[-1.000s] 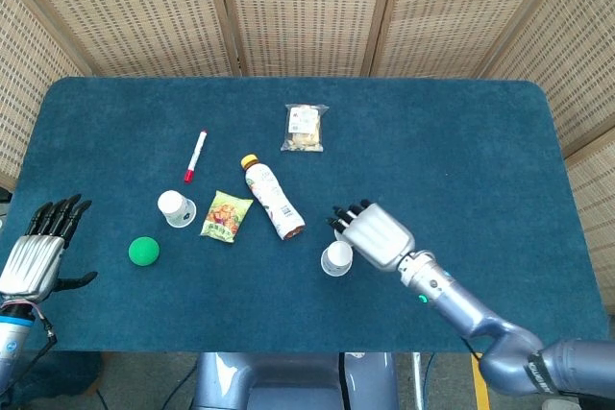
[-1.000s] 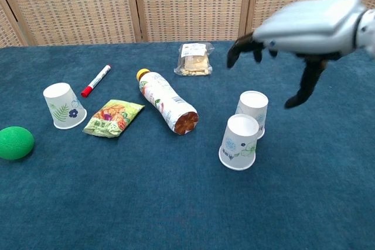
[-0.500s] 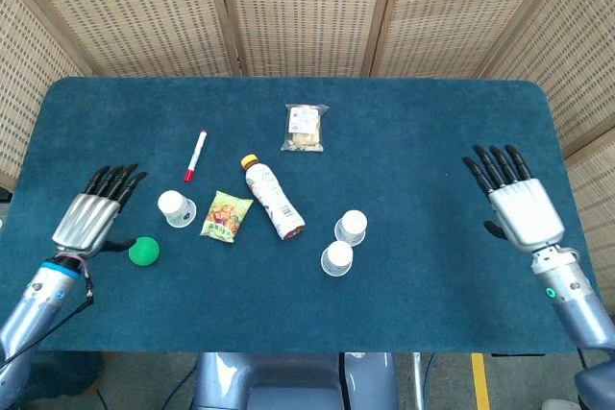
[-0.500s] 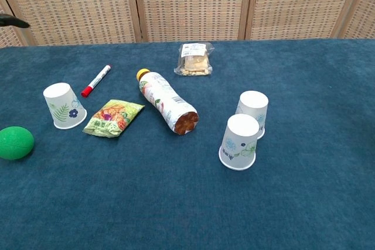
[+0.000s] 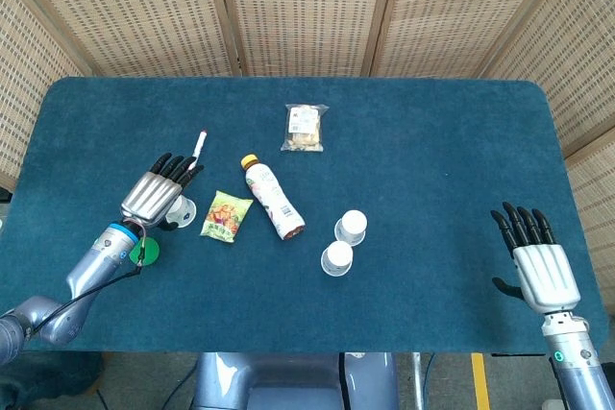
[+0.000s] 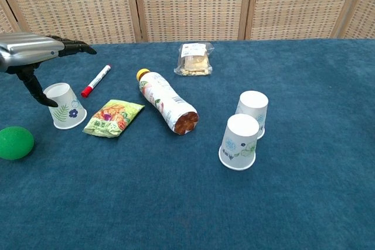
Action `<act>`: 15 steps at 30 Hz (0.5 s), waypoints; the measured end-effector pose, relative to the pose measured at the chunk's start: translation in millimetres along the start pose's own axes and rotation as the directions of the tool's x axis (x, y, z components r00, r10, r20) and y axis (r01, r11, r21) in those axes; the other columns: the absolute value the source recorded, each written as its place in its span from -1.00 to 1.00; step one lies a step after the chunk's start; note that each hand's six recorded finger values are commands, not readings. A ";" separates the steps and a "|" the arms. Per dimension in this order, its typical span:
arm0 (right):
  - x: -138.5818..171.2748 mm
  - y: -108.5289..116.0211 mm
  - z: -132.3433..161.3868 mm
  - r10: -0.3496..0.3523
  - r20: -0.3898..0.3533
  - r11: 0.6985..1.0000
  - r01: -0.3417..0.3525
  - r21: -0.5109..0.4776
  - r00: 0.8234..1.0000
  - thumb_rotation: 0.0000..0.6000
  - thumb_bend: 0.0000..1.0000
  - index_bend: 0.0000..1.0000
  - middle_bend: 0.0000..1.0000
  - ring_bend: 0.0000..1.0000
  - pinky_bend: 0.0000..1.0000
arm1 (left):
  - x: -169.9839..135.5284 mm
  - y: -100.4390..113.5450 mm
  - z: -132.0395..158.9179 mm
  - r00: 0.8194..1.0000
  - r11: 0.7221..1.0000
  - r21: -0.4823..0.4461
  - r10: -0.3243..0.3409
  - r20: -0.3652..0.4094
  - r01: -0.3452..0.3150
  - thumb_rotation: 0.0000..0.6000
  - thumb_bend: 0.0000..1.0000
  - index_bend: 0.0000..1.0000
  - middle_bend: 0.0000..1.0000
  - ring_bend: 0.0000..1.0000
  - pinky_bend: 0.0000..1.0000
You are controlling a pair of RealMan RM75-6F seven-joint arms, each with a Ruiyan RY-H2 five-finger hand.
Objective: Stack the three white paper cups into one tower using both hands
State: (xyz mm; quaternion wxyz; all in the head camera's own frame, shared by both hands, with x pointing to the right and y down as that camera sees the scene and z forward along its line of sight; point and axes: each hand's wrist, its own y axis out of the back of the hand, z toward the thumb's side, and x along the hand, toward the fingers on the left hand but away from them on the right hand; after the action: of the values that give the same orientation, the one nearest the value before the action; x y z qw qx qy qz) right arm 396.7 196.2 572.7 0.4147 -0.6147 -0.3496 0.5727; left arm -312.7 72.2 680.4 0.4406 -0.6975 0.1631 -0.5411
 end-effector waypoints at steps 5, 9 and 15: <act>0.3 -1.3 -2.2 -0.003 0.008 1.000 0.003 -0.005 1.000 1.00 -1.00 -1.00 -1.00 -1.00 -1.00 | 5.2 -5.9 -5.2 0.999 0.999 -0.001 -0.045 -0.019 0.045 1.00 -1.00 -0.74 -1.00 -0.96 -0.83; -0.4 -3.9 -4.8 0.007 0.017 1.000 -0.006 -0.002 1.000 1.00 -1.00 -1.00 -1.00 -1.00 -1.00 | 9.7 -12.1 -6.4 0.997 0.997 -0.014 -0.070 -0.025 0.070 1.00 -1.00 -0.61 -0.91 -0.81 -0.67; -0.3 -2.7 -5.2 0.000 0.021 1.000 0.000 -0.002 1.000 1.00 -1.00 -1.00 -1.00 -1.00 -1.00 | 14.0 -17.6 -10.3 0.996 0.997 -0.002 -0.081 -0.043 0.081 1.00 -1.00 -0.52 -0.82 -0.66 -0.54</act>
State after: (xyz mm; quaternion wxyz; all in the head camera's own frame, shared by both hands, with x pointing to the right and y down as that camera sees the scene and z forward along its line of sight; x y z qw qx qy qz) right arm 401.9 196.5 575.2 0.4104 -0.6092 -0.3544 0.5787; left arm -321.2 67.7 703.2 0.4144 -0.6920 0.1442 -0.5733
